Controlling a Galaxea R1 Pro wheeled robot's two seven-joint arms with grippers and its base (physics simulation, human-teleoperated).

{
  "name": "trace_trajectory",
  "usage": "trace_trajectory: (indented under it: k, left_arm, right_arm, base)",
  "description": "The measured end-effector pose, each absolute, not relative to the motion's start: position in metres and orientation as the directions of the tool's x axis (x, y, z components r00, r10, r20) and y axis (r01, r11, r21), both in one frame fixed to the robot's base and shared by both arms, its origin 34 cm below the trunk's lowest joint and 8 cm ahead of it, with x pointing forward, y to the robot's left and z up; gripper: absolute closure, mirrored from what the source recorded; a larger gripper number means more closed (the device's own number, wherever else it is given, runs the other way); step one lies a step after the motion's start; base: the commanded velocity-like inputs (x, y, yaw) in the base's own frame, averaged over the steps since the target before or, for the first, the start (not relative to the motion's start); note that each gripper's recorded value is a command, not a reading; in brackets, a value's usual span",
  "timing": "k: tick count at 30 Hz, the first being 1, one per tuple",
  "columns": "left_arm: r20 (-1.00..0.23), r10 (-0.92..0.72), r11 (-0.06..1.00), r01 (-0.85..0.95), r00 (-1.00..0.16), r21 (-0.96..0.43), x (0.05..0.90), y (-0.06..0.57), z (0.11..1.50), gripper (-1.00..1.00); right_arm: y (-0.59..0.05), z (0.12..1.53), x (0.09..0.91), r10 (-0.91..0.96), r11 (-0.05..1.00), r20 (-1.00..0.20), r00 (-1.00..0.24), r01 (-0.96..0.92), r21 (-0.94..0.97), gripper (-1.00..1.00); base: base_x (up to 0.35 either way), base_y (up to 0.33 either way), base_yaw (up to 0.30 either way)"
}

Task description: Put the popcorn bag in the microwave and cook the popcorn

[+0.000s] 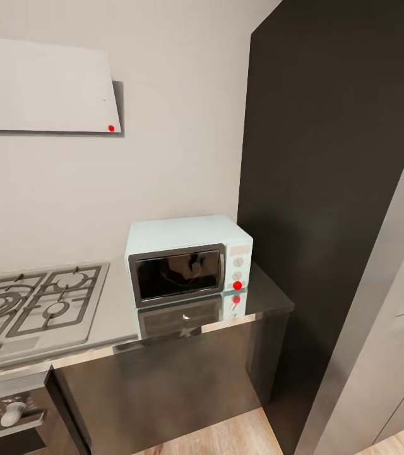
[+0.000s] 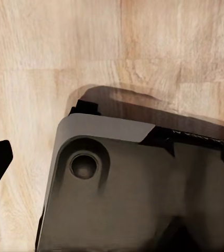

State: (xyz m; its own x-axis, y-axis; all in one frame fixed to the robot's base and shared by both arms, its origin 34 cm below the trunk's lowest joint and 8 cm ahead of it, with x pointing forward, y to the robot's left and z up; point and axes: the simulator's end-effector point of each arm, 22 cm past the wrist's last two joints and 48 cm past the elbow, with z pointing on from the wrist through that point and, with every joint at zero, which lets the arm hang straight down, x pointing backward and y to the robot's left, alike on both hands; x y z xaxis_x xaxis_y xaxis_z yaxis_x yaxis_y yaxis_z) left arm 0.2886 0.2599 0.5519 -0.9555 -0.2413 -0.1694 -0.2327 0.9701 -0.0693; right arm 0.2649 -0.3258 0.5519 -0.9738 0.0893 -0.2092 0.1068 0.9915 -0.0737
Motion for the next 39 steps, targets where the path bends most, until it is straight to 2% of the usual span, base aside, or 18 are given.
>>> trace_trajectory:
  k: [8, 15, 21, 39]
  left_arm:
    - [-0.174, -0.239, 0.971, -0.231, -0.955, -0.067, 0.2856, 0.2583, 0.5514, -1.0]
    - [-0.178, -0.241, 0.97, -0.233, -0.954, -0.064, 0.2863, 0.2534, 0.5514, -1.0]
    - [-0.17, -0.244, 0.967, -0.253, -0.955, 0.033, 0.2792, 0.2566, 0.5508, -1.0]
    - [-0.17, -0.239, 0.968, -0.248, -0.956, 0.036, 0.2792, 0.2542, 0.5509, -1.0]
  right_arm:
    - [-0.3284, 0.5519, 0.2638, 0.09, 0.99, -0.206, -0.974, 0.11, -0.086, -1.0]
    - [-0.3319, 0.5523, 0.2639, 0.087, 0.99, -0.207, -0.974, 0.109, -0.095, -1.0]
    - [-0.3317, 0.5523, 0.264, 0.088, 0.989, -0.207, -0.974, 0.109, -0.095, -1.0]
    - [-0.3309, 0.5522, 0.2639, 0.09, 0.989, -0.207, -0.974, 0.111, -0.094, -1.0]
  base:
    - [0.0, 0.0, 0.033]
    - [0.0, 0.0, 0.271]
    - [0.0, 0.0, 0.28]
    - [0.0, 0.0, 0.28]
